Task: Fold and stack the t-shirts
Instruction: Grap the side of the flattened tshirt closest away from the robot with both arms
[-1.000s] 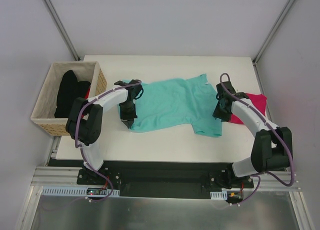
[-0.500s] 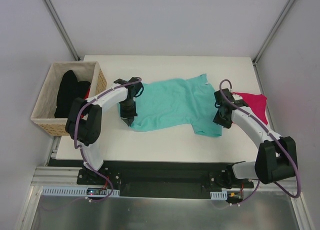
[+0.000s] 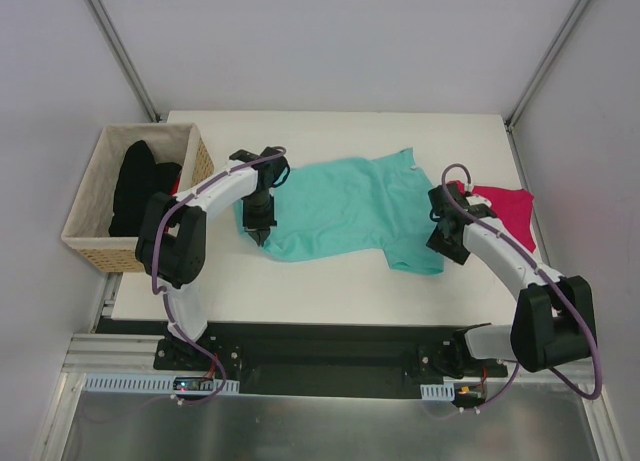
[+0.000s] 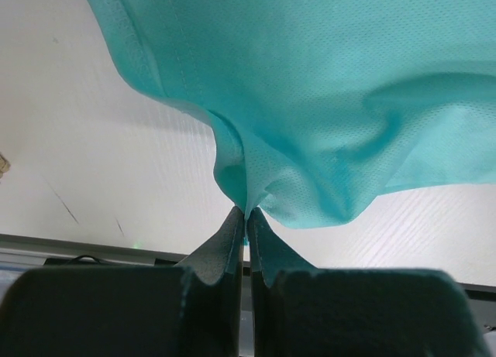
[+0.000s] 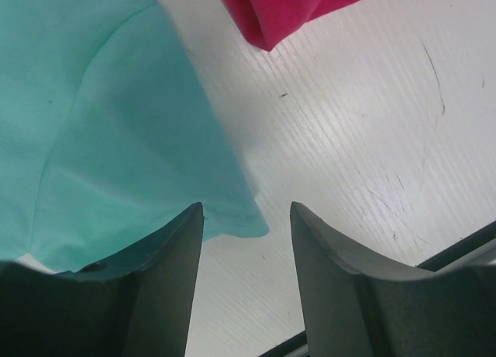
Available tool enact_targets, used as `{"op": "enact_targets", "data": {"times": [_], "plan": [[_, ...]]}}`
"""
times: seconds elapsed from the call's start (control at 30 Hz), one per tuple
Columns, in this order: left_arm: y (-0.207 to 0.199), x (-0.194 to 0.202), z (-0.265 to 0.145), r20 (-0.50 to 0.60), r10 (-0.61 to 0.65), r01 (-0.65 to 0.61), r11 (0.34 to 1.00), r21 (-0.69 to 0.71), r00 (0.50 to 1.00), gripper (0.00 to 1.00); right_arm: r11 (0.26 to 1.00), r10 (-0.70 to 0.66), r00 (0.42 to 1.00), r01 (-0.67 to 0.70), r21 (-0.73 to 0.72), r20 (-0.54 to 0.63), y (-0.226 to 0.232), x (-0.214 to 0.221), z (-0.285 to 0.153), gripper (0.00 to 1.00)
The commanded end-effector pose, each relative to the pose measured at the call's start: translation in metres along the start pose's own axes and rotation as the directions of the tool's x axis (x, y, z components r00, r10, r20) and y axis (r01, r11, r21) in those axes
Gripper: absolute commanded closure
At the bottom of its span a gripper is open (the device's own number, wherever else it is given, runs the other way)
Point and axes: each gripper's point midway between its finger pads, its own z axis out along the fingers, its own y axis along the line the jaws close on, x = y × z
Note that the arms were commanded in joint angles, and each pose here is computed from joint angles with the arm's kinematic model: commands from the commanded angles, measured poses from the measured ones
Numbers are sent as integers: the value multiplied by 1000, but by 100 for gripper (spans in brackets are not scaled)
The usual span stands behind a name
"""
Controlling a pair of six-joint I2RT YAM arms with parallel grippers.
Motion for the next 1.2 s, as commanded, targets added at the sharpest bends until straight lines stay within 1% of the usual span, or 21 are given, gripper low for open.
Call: {"op": "enact_targets", "data": {"times": [0.0,0.13,0.37,0.63,0.83,1.13,1.17], "plan": [[7,3,-8,-15,11,-11,999,-33,1000,100,999,39,999,-39,2,0,0,6,3,48],[9,5,-9,-21,13,-14,999,-41,1000,100,999,53,998,-53,-5,-27,-2,19,10,48],[13,9,-13,-29,12,-13,998,-58,1000,100,998,67,997,-67,-10,-44,-2,29,18,48],[18,16,-13,-42,2,-5,997,-74,999,100,998,60,996,-61,-13,-62,0,37,27,51],[23,25,-12,-57,-13,8,996,-92,998,100,999,50,996,-52,-18,-79,5,40,33,60],[26,28,-11,-70,-24,16,994,-105,997,100,999,49,994,-50,-10,-93,6,46,40,63],[25,28,-12,-69,-22,15,994,-105,997,100,999,52,994,-53,-9,-96,5,48,41,68]]}}
